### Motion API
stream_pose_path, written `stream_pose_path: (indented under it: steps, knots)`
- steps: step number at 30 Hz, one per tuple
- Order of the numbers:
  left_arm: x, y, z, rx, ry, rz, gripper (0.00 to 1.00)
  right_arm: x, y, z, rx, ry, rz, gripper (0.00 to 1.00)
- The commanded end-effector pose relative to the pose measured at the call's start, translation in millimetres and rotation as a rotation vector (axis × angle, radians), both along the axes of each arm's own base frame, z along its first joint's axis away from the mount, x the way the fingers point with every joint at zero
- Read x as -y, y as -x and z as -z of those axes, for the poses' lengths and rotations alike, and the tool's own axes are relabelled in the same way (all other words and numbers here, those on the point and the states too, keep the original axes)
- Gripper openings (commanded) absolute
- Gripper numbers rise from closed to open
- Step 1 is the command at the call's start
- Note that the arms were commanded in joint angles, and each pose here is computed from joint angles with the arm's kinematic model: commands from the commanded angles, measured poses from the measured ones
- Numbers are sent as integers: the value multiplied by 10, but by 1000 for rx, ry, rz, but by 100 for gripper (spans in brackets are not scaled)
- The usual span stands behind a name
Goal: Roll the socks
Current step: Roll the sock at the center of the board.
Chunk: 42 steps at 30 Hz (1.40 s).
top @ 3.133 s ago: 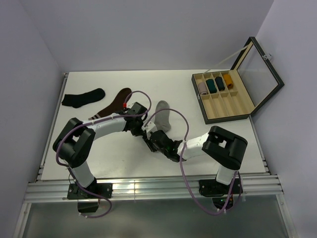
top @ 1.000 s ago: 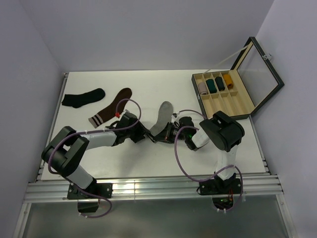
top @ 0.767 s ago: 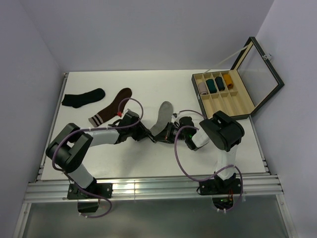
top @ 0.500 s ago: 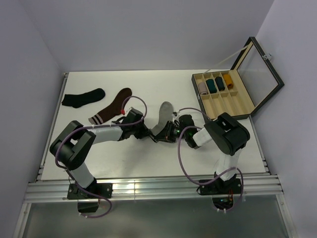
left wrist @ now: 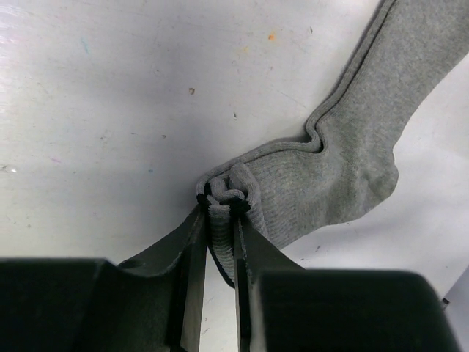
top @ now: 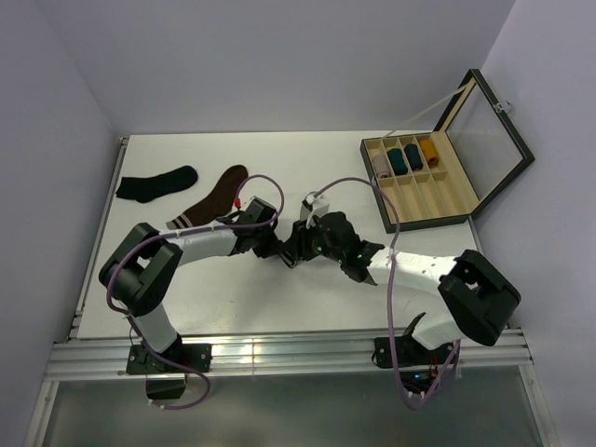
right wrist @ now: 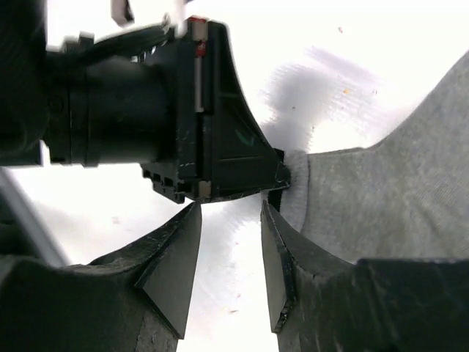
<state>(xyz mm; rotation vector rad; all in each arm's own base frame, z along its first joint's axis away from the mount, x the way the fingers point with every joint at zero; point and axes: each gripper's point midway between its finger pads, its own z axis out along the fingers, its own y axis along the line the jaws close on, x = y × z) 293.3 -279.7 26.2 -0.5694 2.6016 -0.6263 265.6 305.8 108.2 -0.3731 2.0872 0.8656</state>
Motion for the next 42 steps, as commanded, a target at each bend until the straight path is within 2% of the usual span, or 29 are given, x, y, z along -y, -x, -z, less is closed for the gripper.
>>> stream_pose_path:
  steps: [1,9,14,23,28,35,42]
  knots:
    - [-166,82,109,-39,-113,18,13,139,-114,167,134,211,39,46]
    - [-211,90,86,-48,-113,-21,13,-136,57,355,235,253,-60,43]
    - [-200,90,107,-59,-102,-24,13,-239,111,454,248,277,-96,43]
    - [-191,100,94,-63,-88,-22,13,-143,106,864,163,410,-82,46]
    - [-201,82,73,-58,-82,-24,13,-5,109,909,137,449,-32,50]
    - [-225,89,58,-62,-70,-24,13,213,123,1129,57,579,27,51]
    - [-307,30,-37,-50,-41,-52,13,331,157,1409,-30,716,31,39]
